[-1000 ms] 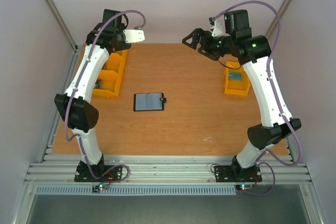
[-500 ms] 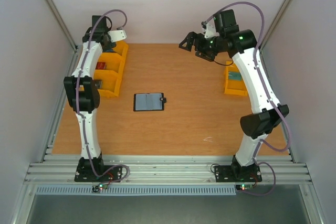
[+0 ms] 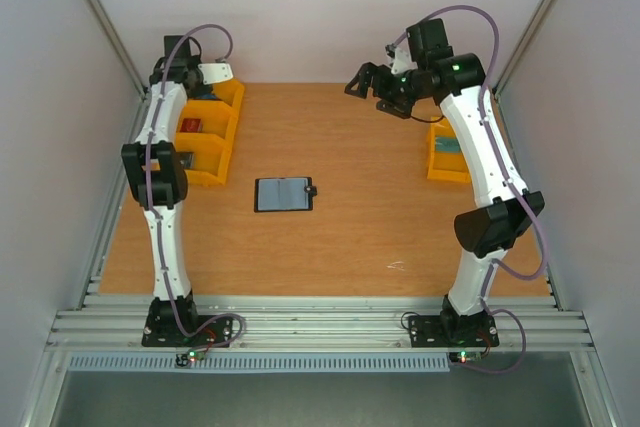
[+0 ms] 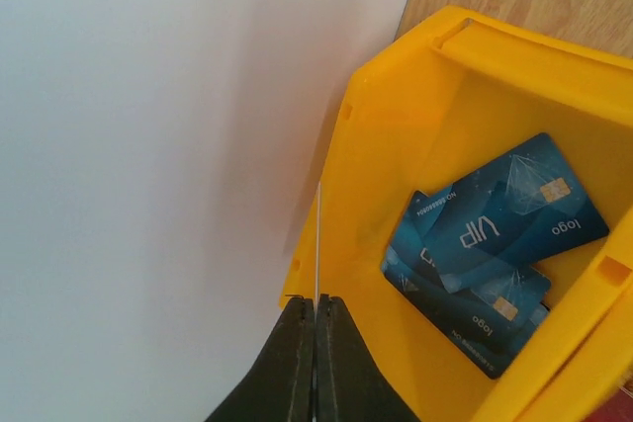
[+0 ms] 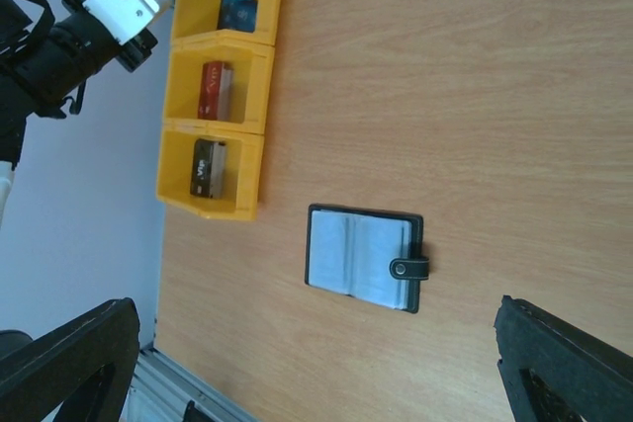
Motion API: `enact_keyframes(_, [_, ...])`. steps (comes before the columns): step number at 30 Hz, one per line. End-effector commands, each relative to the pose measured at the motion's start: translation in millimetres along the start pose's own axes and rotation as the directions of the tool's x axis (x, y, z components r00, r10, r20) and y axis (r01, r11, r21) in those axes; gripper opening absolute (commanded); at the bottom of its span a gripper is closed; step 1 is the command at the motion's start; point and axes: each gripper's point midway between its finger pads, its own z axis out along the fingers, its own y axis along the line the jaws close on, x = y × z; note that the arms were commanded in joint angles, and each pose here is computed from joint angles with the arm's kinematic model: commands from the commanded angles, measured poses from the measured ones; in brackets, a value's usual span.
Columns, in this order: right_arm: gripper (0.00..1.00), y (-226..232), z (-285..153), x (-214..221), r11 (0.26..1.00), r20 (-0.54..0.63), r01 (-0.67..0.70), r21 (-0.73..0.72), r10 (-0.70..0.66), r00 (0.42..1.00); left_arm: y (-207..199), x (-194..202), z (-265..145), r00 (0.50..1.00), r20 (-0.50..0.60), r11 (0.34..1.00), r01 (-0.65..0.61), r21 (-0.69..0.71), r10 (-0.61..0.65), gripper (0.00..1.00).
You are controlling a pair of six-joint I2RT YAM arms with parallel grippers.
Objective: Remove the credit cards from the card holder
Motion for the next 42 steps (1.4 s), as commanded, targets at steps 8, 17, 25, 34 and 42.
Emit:
enact_keyframes(8, [0.98, -2.1, 2.4, -7.4, 1.000, -0.008, -0.003, -0.018, 0.003, 1.000, -5.9, 13.0, 34.6, 0.997, -0.018, 0.997, -0.075, -0.020, 0.075, 0.00])
enact_keyframes(17, [0.98, -2.5, 6.6, -7.6, 1.000, -0.021, -0.009, -0.027, 0.009, 1.000, -0.5, 31.8, 55.6, 0.992, -0.076, 0.991, -0.110, -0.079, 0.104, 0.00])
enact_keyframes(25, [0.99, -3.3, 5.1, -6.2, 1.000, -0.025, -0.013, -0.020, 0.012, 1.000, -7.4, 43.7, 71.0, 0.987, -0.103, 0.988, -0.133, -0.083, 0.124, 0.00])
enact_keyframes(34, [0.98, -2.8, 4.1, -5.6, 1.000, -0.026, -0.013, -0.021, 0.013, 1.000, -9.9, 44.5, 64.1, 0.987, -0.107, 0.991, -0.123, -0.058, 0.117, 0.12])
enact_keyframes(42, [0.98, -0.4, -0.2, -4.1, 0.999, -0.024, 0.021, -0.025, -0.022, 0.999, 4.5, 33.9, 47.4, 0.992, -0.072, 0.991, -0.108, -0.080, 0.102, 0.49])
